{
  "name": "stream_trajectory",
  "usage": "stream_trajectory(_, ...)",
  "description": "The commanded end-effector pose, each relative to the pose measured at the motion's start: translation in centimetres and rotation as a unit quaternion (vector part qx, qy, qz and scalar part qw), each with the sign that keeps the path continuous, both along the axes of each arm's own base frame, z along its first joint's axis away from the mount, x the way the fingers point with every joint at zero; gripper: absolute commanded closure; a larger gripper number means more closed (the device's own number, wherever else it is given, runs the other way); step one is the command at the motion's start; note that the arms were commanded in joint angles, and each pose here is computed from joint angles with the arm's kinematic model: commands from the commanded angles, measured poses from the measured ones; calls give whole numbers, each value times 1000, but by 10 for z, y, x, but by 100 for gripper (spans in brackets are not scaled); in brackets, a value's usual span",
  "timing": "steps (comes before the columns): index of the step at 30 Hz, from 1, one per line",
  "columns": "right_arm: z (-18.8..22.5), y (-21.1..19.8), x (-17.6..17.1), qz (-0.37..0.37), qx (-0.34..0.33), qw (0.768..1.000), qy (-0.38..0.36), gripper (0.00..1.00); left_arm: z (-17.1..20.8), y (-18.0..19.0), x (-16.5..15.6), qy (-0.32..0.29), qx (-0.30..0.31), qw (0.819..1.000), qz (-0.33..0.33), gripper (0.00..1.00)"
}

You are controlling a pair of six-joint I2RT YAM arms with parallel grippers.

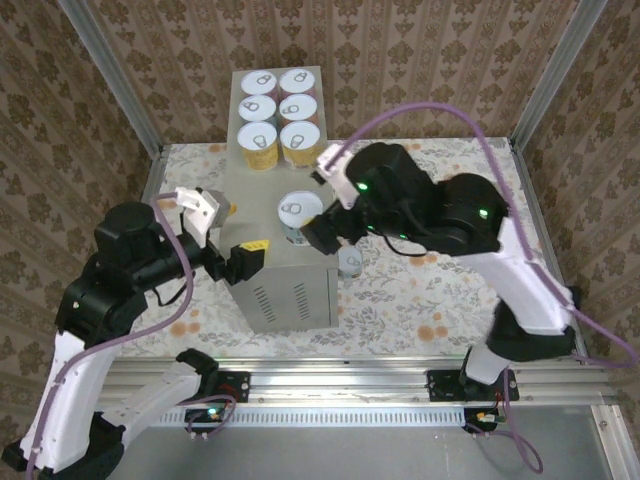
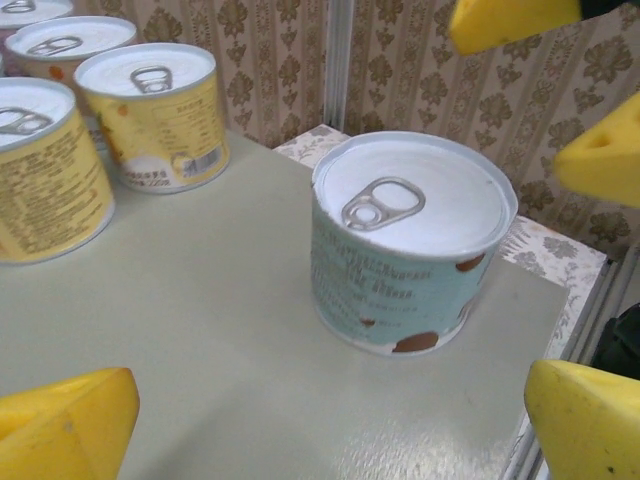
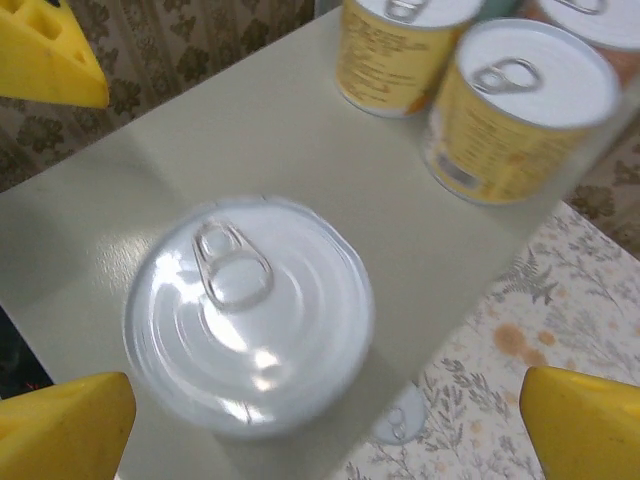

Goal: Place and organize the canned foods onto the counter

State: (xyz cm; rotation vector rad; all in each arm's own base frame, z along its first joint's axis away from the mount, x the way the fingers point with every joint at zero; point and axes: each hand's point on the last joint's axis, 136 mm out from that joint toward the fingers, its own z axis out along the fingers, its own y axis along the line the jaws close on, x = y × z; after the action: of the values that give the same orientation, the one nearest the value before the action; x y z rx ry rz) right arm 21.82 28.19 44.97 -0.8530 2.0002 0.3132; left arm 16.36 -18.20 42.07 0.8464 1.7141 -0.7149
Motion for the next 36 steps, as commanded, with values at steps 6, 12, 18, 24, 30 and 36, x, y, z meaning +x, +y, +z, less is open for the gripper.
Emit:
stream_trajectory(6,19,-63,-15,-65,84,993,-49,0,7,-28,9,-14,-12,1000,-22,0)
stream_trajectory(12,20,-91,-25,-80,113,988,-64,0,-3,-46,11,-27,6,999,-24,1)
stream_trajectory(18,17,-94,-26,-82,114,988,-66,0,-10,-61,17,-45,15,999,-11,3)
stream_trajectory(24,11,-84,-23,-72,111,989,-63,0,-8,-61,24,-64,6,998,8,10)
stream_trajectory(30,1,-68,-18,-60,103,991,-54,0,-8,-48,28,-81,17,996,34,15)
stream_trajectory(36,-8,-56,-12,-54,104,992,-50,0,-3,-31,31,-92,19,994,58,18)
